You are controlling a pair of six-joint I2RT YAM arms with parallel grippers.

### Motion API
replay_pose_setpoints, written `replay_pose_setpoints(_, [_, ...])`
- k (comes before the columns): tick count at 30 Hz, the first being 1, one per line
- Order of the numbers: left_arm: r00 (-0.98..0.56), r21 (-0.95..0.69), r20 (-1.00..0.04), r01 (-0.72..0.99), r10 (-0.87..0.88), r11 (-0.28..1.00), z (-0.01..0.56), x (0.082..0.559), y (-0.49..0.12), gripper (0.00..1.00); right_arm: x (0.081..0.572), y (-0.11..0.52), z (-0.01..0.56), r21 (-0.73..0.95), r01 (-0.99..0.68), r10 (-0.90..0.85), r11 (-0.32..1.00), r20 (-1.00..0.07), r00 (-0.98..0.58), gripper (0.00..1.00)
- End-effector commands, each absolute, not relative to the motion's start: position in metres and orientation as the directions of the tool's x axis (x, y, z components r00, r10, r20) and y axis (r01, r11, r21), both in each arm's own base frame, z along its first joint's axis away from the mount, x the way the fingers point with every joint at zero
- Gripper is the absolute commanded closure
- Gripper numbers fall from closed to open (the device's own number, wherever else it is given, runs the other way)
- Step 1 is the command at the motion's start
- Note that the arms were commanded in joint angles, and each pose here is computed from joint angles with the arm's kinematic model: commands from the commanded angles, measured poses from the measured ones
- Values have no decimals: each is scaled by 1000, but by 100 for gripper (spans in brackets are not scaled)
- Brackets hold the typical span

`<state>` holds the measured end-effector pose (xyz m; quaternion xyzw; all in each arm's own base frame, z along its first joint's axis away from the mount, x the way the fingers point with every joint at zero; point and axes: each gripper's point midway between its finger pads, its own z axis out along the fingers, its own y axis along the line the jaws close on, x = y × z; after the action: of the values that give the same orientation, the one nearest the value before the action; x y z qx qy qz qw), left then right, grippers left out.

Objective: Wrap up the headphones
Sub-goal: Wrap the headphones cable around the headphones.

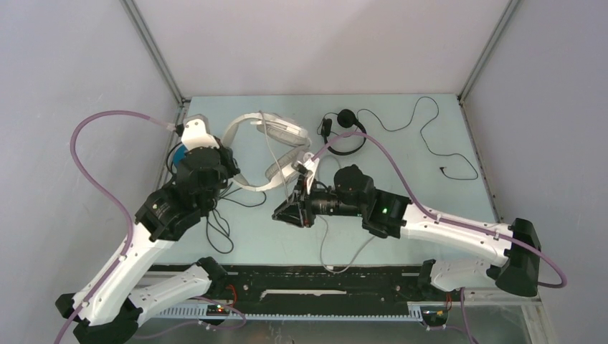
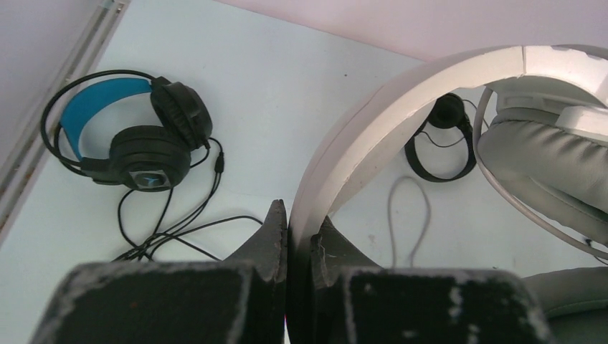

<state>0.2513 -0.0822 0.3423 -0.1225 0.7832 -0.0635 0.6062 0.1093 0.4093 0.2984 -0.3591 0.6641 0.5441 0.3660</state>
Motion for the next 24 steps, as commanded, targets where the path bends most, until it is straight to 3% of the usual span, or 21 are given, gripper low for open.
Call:
replay_pose_setpoints(1, [-148, -449, -882, -28, -448, 893, 377, 256, -101, 100, 121, 406, 292, 291, -929, -45, 230, -950, -308, 77])
replay_pose_setpoints(6, [-161, -469, -872, 10, -461, 883, 388, 251, -105, 100, 113, 401, 265, 166, -968, -41, 189, -983, -176, 68])
replay_pose_setpoints(15, [-188, -497, -859, 84, -476, 864, 405, 243, -115, 100, 120, 390, 233, -53, -978, -12, 201, -999, 52, 63])
replay_pose_setpoints(24, [-220, -531, -840, 157, -495, 832, 419, 237, -130, 100, 116, 383, 191, -18, -989, -65, 145, -998, 8, 65])
